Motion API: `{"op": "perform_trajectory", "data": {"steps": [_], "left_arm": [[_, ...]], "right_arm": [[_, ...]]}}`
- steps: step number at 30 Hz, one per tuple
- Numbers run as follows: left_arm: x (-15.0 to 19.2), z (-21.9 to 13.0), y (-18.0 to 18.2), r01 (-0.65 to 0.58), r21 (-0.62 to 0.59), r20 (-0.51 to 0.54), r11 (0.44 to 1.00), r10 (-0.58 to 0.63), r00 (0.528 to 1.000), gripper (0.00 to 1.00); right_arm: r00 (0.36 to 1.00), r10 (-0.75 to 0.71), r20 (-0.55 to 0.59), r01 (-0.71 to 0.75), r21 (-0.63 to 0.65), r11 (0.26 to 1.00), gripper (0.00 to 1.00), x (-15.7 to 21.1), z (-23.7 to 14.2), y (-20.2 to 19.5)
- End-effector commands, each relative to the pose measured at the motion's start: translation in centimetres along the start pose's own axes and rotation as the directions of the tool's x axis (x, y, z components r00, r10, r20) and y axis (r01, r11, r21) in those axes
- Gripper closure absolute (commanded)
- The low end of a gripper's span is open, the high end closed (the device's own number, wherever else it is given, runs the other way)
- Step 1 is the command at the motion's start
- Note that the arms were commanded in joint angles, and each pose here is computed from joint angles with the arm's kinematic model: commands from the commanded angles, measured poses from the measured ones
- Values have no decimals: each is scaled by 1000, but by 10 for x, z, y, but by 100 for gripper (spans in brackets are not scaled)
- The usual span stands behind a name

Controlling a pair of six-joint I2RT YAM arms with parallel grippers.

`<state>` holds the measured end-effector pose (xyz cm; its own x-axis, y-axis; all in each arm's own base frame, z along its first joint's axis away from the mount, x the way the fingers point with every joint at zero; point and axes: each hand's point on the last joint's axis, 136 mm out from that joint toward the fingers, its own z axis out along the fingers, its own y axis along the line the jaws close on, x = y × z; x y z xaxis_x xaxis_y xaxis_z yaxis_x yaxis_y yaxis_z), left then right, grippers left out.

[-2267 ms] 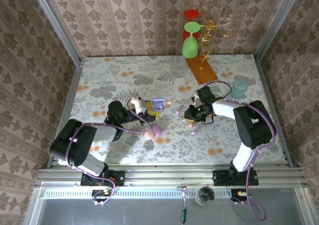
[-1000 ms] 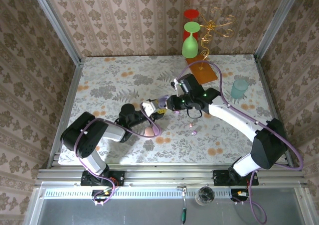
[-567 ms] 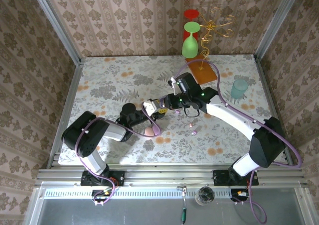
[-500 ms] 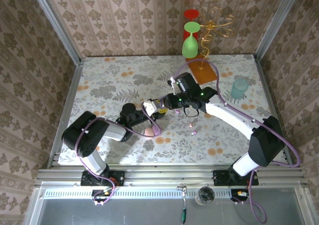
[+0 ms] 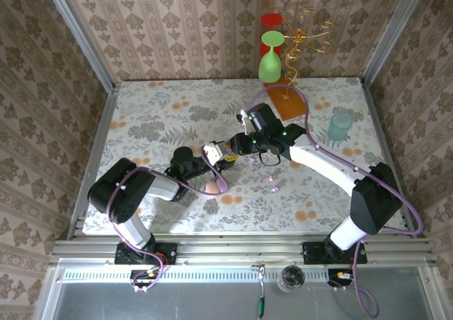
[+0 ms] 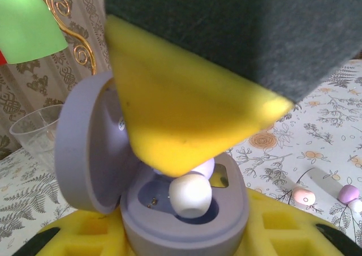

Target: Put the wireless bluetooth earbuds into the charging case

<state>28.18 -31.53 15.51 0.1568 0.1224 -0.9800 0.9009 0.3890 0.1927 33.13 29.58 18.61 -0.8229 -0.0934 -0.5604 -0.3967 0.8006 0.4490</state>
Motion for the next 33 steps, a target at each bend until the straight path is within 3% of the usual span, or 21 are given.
{"op": "perform_trajectory", "data": {"steps": [1,12,18,22,25,33], "left_arm": [[-18,4,0,-31,15,61,999,30,998,76],[-14,2,1,-21,9,51,1000,20,998,76],[-11,-7,6,-32,-3,43,999,32,999,76],[-3,-10,1,-69,17,27,997,69,997,76],[-4,-12,-4,-77,40,35,996,76,996,76],[-14,-13,-10,-72,62,59,995,68,996,76]], "right_arm": [[1000,-4,8,4,15,1000,72,-3,3,-1],[999,-9,46,10,-32,999,67,-2,-16,5],[993,-29,114,37,-71,997,60,1,-38,5],[978,-36,205,50,-62,997,59,-18,-58,4],[976,-32,216,44,-48,998,51,-31,-57,2],[994,-17,103,14,31,999,33,-36,-13,-17]]}}
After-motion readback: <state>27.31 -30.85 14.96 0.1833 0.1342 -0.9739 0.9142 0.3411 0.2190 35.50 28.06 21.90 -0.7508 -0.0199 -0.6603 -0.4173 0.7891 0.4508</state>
